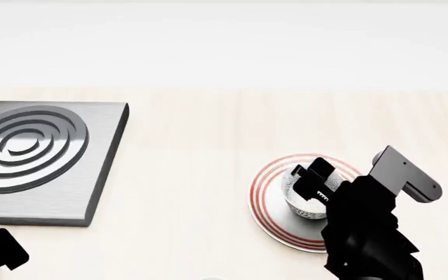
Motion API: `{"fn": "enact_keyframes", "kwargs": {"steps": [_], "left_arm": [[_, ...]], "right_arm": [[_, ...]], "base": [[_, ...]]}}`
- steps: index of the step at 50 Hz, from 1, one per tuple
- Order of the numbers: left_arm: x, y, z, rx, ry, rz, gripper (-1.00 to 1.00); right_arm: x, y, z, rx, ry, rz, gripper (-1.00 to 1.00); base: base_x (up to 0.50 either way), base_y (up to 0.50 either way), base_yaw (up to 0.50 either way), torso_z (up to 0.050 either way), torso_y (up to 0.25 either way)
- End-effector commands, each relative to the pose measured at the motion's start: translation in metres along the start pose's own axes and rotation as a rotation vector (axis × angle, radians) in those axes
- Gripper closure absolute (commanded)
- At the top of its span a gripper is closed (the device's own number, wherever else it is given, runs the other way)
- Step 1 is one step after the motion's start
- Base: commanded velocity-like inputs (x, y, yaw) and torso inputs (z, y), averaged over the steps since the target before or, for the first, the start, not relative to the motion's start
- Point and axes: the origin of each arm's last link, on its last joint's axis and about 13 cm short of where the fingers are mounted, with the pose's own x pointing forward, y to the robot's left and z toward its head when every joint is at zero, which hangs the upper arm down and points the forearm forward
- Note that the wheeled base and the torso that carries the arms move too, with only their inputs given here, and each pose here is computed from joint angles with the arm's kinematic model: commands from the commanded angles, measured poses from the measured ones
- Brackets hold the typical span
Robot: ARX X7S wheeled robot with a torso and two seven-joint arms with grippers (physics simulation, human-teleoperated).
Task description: Pick the akita bowl between the plate and the ramekin and place it on the plate.
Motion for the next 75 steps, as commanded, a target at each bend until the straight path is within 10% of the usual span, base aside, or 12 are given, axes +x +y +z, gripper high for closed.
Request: {"fn": "enact_keyframes", "kwargs": {"steps": [1, 46, 75], "left_arm": [[0.0, 0.0, 0.0, 0.0, 0.001, 0.001, -1.0], [0.0, 0.0, 0.0, 0.004, -0.003, 0.002, -1.0], [0.0, 0.0, -0.001, 0.008, -0.008, 0.006, -1.0]], "right_arm": [[0.0, 0.001, 0.002, -0.03, -0.002, 0.017, -1.0], [-0.058, 0.018, 0.019, -0.563, -0.303, 0.025, -1.0], [-0.115, -0.015, -0.023, -0.586, -0.429, 0.07, -1.0]], "base": [[0.0, 0.0, 0.0, 0.0, 0.0], [0.0, 0.0, 0.0, 0.0, 0.0], [0.0, 0.0, 0.0, 0.0, 0.0]]}}
